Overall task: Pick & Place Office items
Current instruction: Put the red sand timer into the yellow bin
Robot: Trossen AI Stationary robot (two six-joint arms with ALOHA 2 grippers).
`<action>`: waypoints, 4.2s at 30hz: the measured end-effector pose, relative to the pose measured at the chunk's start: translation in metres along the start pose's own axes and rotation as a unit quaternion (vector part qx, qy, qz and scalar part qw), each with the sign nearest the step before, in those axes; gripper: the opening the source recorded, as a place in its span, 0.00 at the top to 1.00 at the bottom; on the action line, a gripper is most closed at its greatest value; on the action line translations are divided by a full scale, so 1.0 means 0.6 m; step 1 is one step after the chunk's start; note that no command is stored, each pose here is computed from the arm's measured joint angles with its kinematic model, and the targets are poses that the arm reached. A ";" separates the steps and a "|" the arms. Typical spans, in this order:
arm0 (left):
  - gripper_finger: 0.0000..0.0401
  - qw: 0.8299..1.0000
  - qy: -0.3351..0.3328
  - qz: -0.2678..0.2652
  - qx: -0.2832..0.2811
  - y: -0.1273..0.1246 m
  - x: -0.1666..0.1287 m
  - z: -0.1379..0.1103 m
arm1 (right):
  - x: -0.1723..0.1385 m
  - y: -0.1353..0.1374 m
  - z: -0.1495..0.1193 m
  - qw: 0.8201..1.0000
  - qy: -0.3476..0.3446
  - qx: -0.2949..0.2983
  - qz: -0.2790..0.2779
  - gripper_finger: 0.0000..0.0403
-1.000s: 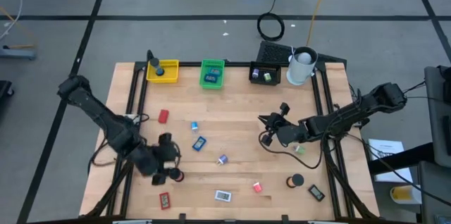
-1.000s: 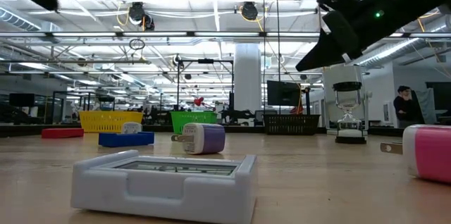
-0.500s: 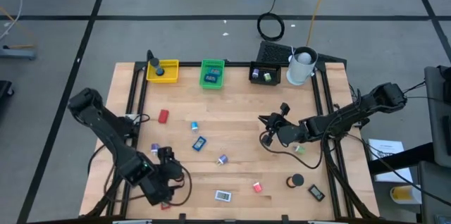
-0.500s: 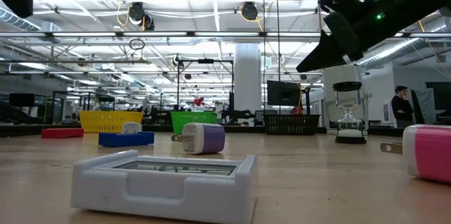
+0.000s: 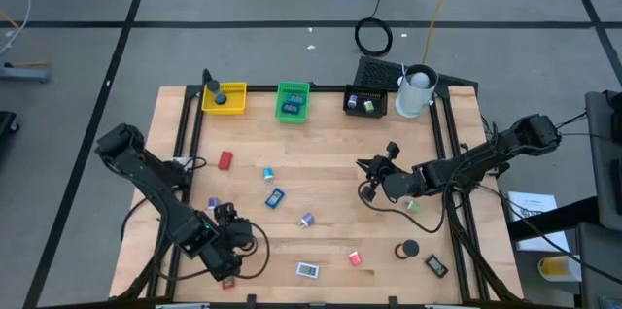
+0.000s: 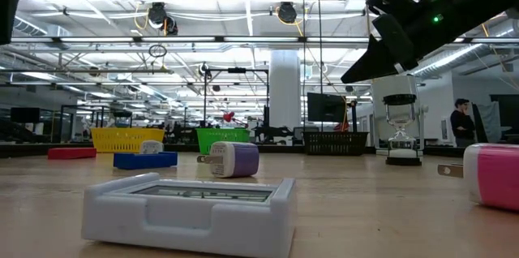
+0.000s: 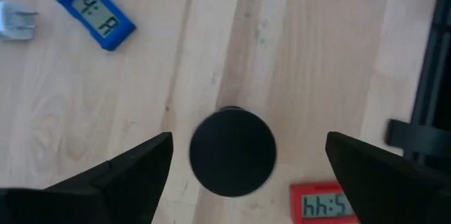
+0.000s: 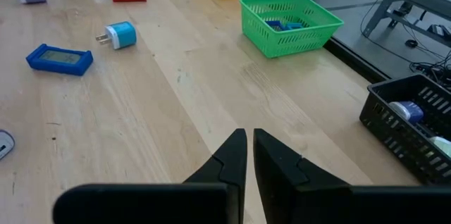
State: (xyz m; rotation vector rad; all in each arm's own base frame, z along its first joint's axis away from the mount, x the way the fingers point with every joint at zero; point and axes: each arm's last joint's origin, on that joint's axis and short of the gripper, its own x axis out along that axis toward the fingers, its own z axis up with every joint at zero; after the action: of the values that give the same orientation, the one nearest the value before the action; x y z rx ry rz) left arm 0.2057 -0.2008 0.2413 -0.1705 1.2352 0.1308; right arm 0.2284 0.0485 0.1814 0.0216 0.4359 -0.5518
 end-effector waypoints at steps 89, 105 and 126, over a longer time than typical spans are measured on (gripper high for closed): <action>0.45 0.929 -0.010 0.205 -0.308 0.561 0.027 0.021 | 0.000 0.000 0.000 1.000 0.000 -0.013 0.000 0.94; 0.24 0.936 0.006 0.207 -0.285 0.561 0.030 0.016 | 0.000 0.000 0.000 1.000 0.000 -0.013 0.000 0.94; 0.48 0.930 -0.030 0.232 -0.285 0.576 -0.017 0.030 | 0.000 0.000 0.000 1.000 0.000 -0.013 0.000 0.94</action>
State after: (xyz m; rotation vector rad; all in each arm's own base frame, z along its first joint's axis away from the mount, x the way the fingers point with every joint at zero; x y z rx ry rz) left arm 0.1530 0.1413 0.2368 -0.3717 1.1313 0.9055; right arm 0.2284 0.0485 0.1814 -0.0038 0.4429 -0.5459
